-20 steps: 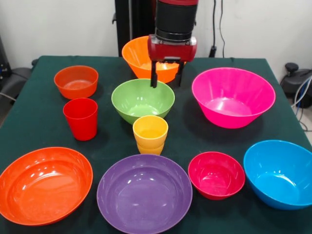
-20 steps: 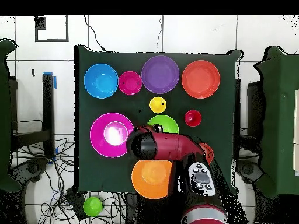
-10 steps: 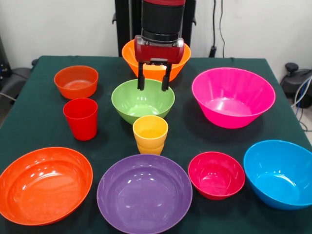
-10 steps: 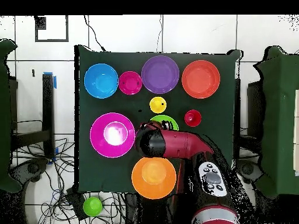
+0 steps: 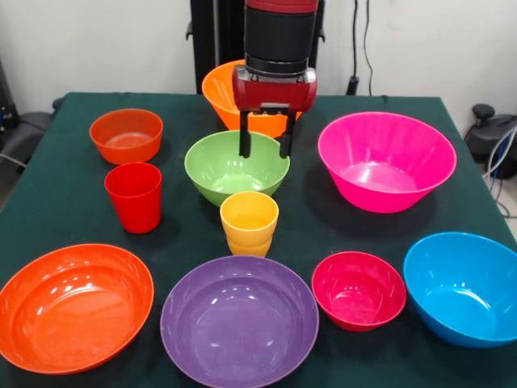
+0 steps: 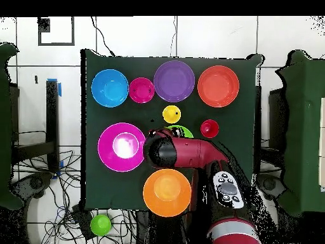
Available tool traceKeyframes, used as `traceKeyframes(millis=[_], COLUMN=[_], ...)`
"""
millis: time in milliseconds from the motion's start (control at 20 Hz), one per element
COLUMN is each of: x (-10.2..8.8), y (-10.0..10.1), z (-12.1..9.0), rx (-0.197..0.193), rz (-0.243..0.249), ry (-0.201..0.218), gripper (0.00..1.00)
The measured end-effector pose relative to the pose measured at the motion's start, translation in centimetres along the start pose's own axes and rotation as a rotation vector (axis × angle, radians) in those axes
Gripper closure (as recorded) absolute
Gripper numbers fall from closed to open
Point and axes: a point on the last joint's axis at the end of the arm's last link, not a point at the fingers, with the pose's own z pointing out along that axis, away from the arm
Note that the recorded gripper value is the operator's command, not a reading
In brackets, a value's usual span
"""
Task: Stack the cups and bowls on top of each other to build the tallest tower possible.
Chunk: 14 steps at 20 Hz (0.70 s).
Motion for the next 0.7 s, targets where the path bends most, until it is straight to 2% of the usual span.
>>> traceKeyframes(millis=[450, 700], x=[-3.1, -4.1], y=[1.5, 2.2], z=[-0.2, 0.0], rx=[0.01, 0.011], rz=[-0.038, -0.053], ry=[-0.055, -0.07], gripper=[0.0, 0.0])
